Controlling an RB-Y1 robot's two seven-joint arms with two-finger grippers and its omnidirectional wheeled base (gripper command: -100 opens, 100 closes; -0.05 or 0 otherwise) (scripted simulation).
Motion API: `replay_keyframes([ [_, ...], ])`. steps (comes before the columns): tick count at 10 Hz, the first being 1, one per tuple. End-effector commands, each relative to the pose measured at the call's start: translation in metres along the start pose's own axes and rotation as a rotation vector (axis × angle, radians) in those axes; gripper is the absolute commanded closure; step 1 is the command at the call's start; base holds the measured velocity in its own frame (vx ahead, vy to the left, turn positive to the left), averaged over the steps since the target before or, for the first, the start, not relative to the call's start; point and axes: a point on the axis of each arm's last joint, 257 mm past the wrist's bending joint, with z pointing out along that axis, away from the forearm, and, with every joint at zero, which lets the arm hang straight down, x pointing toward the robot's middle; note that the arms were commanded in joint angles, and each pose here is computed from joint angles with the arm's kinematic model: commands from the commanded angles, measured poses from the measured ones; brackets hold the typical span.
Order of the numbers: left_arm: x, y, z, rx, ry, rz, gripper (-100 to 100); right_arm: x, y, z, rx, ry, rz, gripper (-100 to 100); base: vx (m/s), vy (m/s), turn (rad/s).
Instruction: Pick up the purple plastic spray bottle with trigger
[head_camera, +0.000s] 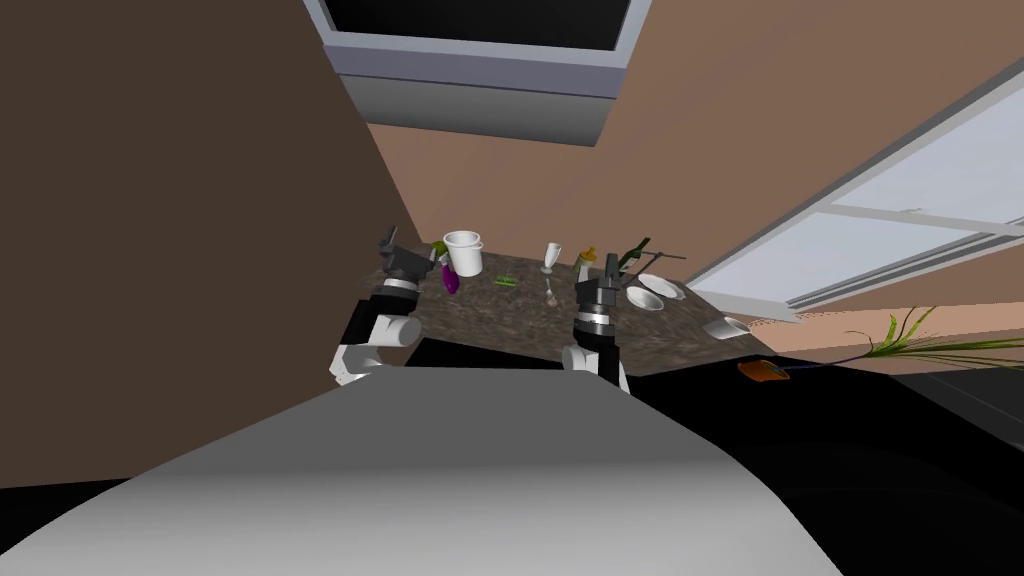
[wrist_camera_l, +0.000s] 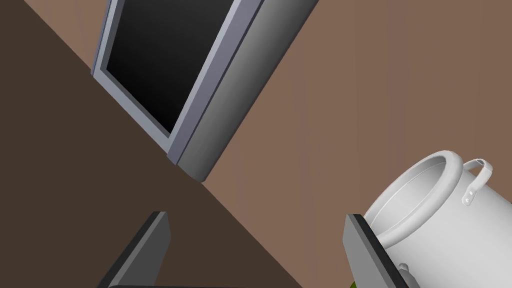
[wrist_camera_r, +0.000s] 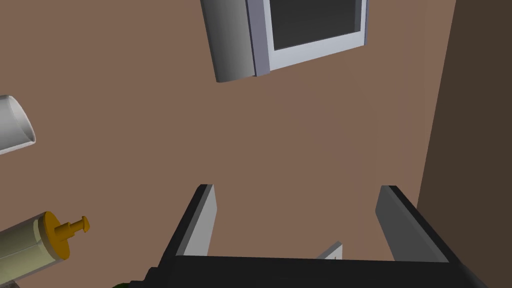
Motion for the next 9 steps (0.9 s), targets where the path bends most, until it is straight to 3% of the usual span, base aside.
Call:
replay_keyframes([
  [1, -0.007, 0.007, 0.005, -0.03, -0.024, -0.049, -100, 0.0, 0.0, 0.0, 0.0, 0.0, 0.0, 0, 0.012, -0.003, 0.059],
  [2, -0.01, 0.011, 0.005, -0.045, -0.034, -0.049, -100, 0.0, 0.0, 0.0, 0.0, 0.0, 0.0, 0, 0.011, -0.006, 0.036],
  [3, -0.015, 0.015, 0.009, -0.062, -0.052, -0.091, -100, 0.0, 0.0, 0.0, 0.0, 0.0, 0.0, 0, 0.013, -0.005, 0.074],
  [4, -0.018, 0.02, 0.008, -0.081, -0.064, -0.091, -100, 0.0, 0.0, 0.0, 0.0, 0.0, 0.0, 0, 0.013, -0.005, 0.038],
  [9, -0.046, 0.044, 0.015, -0.175, -0.158, -0.215, -100, 0.0, 0.0, 0.0, 0.0, 0.0, 0.0, 0, 0.017, -0.005, 0.042],
])
